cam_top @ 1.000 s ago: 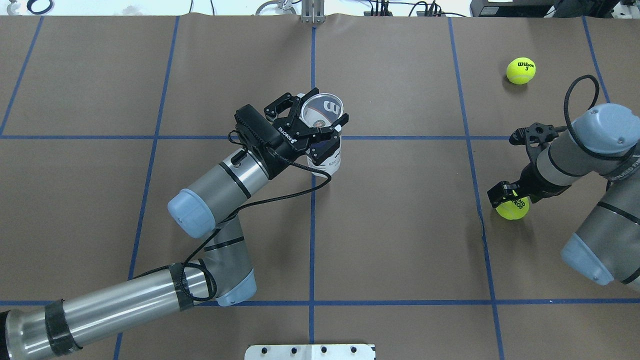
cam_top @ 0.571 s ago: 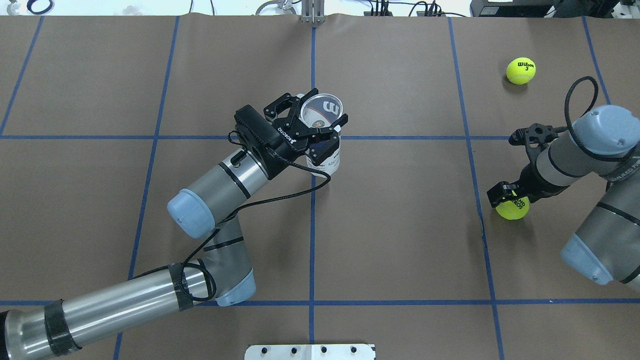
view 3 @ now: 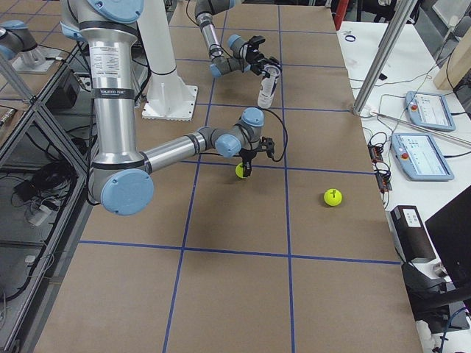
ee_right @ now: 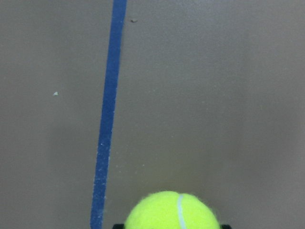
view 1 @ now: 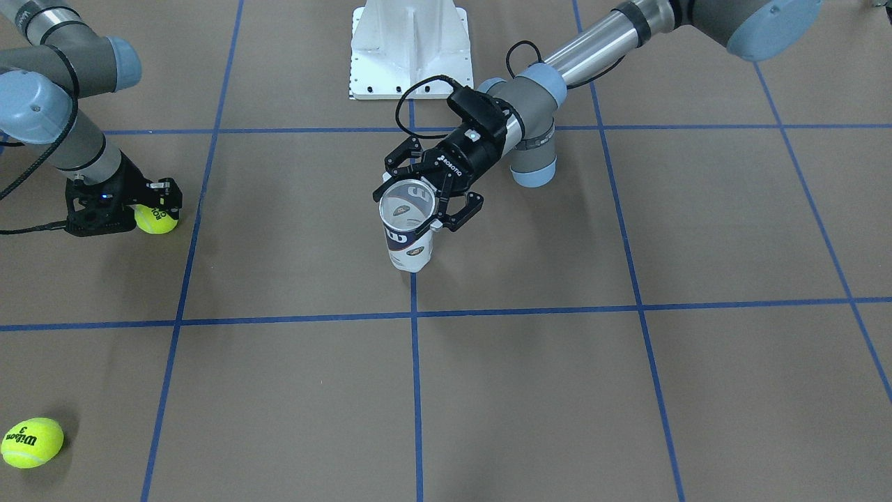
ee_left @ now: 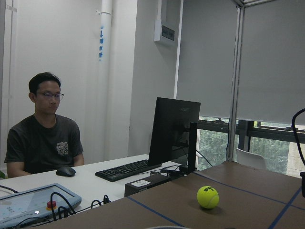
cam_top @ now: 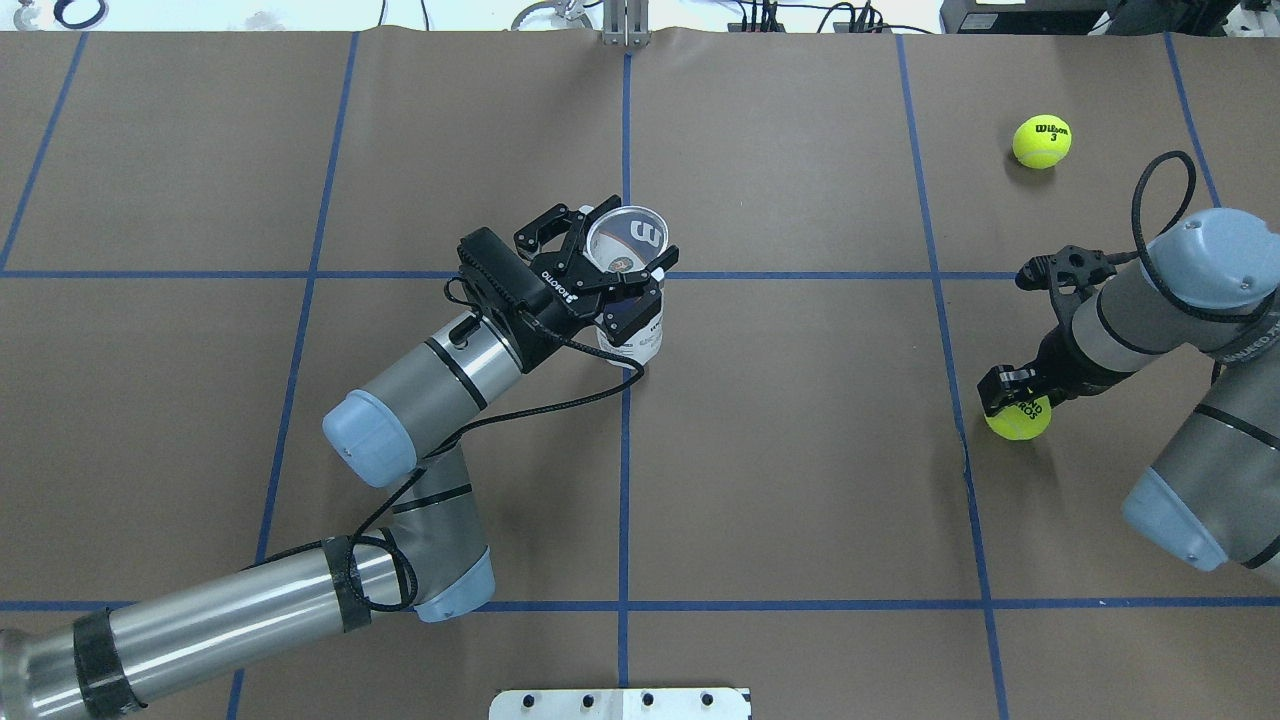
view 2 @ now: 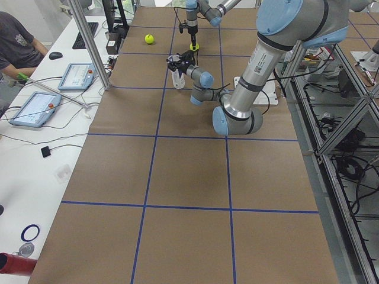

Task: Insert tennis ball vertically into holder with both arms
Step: 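Close the right gripper around the yellow tennis ball, then carry the ball with the right gripper over the can's open top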

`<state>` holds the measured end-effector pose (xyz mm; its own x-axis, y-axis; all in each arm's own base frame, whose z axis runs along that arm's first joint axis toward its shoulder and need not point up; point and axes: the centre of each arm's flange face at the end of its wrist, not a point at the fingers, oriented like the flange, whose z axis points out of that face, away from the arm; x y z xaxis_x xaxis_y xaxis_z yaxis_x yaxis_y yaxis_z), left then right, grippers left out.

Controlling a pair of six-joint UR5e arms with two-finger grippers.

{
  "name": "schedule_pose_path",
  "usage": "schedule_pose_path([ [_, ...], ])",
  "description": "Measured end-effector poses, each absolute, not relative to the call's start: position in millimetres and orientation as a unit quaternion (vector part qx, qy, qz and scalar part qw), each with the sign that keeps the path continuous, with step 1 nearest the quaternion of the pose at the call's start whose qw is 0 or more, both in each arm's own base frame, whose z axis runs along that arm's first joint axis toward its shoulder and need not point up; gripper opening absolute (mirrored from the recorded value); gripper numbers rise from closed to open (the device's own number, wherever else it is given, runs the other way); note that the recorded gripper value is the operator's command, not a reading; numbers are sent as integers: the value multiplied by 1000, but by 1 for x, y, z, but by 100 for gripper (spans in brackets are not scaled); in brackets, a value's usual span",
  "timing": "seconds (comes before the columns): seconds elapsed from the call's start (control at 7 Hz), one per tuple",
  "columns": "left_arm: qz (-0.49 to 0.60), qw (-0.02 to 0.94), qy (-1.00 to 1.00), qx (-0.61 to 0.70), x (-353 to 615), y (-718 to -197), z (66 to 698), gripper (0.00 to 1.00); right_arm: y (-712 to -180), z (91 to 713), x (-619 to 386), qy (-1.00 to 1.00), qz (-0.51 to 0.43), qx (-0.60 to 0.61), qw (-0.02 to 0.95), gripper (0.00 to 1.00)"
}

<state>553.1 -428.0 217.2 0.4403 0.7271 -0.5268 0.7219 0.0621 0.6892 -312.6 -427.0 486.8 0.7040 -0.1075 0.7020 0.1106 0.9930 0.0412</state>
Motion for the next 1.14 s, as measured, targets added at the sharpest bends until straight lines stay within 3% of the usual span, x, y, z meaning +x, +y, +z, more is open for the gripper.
schedule_pose_path([
  [0.43,4,500,536,680,558,-420,218,74,-439,406,-314,-441,7,-14,897,0],
  [1.14,12,506,539,673,564,-409,232,80,-488,189,-342,-504,108,-52,856,0],
])
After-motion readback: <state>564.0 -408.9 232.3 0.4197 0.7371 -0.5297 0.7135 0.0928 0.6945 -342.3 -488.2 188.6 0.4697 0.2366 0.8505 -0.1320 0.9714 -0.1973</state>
